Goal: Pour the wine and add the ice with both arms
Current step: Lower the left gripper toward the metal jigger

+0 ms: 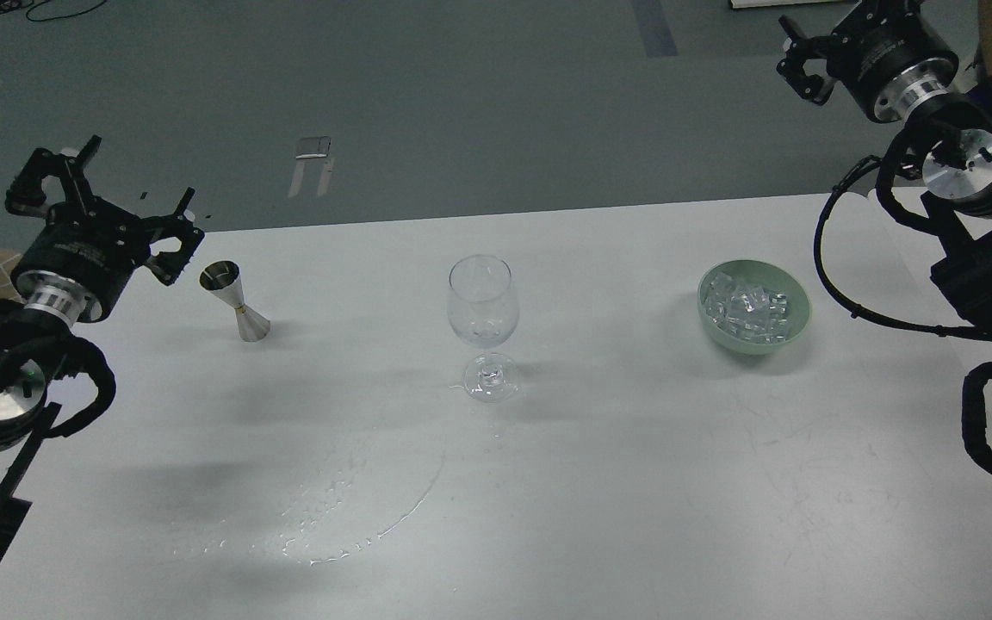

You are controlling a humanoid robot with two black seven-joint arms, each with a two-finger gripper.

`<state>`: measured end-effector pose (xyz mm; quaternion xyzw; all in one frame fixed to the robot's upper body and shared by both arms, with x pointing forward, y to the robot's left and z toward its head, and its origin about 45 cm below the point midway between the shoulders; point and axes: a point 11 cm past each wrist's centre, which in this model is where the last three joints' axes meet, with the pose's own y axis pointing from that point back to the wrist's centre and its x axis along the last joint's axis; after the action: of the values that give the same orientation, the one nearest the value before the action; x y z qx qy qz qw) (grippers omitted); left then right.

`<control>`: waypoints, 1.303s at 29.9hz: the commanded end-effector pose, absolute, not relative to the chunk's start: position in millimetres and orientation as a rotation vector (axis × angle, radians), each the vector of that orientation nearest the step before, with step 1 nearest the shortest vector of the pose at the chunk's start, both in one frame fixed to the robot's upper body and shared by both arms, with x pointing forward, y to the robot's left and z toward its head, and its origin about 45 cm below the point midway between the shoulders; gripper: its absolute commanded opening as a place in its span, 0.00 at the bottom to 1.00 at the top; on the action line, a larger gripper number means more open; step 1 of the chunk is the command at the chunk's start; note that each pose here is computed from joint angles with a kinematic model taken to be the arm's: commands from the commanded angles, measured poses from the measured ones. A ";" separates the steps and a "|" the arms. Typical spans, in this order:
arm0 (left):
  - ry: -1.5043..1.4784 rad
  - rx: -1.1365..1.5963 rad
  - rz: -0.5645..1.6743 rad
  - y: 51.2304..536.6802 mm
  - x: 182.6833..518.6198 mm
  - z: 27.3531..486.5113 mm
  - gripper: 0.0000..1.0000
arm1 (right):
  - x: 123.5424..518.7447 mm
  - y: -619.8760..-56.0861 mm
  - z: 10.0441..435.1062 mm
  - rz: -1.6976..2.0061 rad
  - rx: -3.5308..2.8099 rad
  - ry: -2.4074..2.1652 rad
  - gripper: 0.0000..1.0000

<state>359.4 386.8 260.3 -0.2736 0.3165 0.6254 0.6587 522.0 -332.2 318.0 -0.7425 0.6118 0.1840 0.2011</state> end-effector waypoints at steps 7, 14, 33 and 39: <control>0.894 -0.773 1.489 387.3 311.7 204.4 0.87 | 514.8 -343.9 312.2 0.503 -2.084 1.732 0.96; 1.023 -0.857 1.498 364.9 301.8 171.9 0.82 | 510.4 -356.0 305.3 0.506 -2.073 1.770 0.95; 1.090 -0.928 1.521 364.6 307.1 102.9 0.82 | 510.2 -370.5 301.6 0.514 -2.007 1.869 0.93; 1.097 -0.922 1.540 367.3 325.8 96.4 0.82 | 510.4 -372.4 304.1 0.507 -2.005 1.871 0.93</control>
<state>317.9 366.5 100.6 -0.3835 0.4510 0.6327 0.4992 510.0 -373.0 303.3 -0.7074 0.6609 0.1792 0.1748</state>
